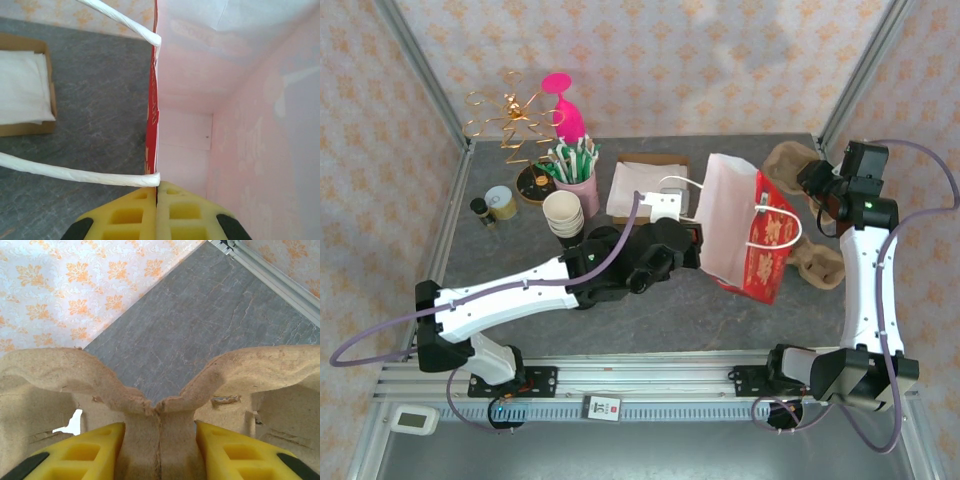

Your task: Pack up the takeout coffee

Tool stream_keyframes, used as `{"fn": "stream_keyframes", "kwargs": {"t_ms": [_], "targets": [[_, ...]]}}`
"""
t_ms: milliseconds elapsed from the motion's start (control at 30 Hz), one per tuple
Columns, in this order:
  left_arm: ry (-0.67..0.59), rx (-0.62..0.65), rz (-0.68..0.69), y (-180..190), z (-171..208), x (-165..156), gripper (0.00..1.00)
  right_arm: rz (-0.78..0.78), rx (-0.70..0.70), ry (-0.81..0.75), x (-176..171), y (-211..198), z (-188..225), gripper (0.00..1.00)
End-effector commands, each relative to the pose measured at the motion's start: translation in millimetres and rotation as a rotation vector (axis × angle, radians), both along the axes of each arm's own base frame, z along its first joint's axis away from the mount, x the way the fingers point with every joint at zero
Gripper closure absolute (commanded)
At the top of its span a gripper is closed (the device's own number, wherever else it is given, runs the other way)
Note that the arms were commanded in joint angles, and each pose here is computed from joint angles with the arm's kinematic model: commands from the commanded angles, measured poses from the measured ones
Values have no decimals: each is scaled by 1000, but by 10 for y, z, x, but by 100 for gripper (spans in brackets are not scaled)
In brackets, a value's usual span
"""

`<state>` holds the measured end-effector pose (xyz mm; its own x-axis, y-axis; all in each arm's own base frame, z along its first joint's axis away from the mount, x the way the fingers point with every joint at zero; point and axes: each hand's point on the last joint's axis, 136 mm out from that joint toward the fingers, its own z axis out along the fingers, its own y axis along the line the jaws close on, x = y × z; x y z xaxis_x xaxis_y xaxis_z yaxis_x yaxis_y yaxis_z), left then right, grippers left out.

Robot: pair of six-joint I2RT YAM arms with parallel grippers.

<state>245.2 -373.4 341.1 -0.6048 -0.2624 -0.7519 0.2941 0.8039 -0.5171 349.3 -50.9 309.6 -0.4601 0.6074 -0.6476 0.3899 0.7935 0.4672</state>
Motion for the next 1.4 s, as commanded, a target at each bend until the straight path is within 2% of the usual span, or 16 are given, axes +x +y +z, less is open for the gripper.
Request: {"fn": "stream_keyframes", "kwargs": {"t_ms": [0,100,167,267,467,633,867,967,1033,1100,1133,1167,1200,1300,1367], "targets": [[65,-48,-33,-72,-135,23,100,30,-10,-8,-83,35,120,62],[104,-51,-88,-95,-247,62,100,49,-10,-3,-88,62,129,62],[107,-3,-94,-37,-292,111,100,52,-20,7,-108,59,133,62],[131,61,-114,116,-359,158,100,70,-32,26,-132,82,144,62],[189,95,-189,425,-558,95,100,132,-32,43,-199,301,194,62],[195,97,-266,658,-565,181,100,252,-7,54,-221,732,261,63],[172,174,-336,843,-553,396,100,381,-12,83,-313,1211,370,63],[187,209,-346,876,-636,522,90,425,-9,91,-373,1361,391,64],[190,220,-336,867,-611,587,72,441,-16,91,-397,1405,430,64],[188,218,-326,869,-513,604,67,461,-24,95,-421,1447,477,64],[176,209,-290,912,-434,631,54,471,-32,98,-432,1467,500,64],[165,207,-238,986,-372,659,48,475,-37,98,-447,1472,527,64],[163,209,-179,1079,-332,686,46,478,-40,96,-446,1477,542,64],[200,193,-2,1361,-279,643,29,504,-40,82,-466,1528,597,64],[238,103,86,1446,-305,508,24,537,-33,77,-478,1608,597,64]]}}
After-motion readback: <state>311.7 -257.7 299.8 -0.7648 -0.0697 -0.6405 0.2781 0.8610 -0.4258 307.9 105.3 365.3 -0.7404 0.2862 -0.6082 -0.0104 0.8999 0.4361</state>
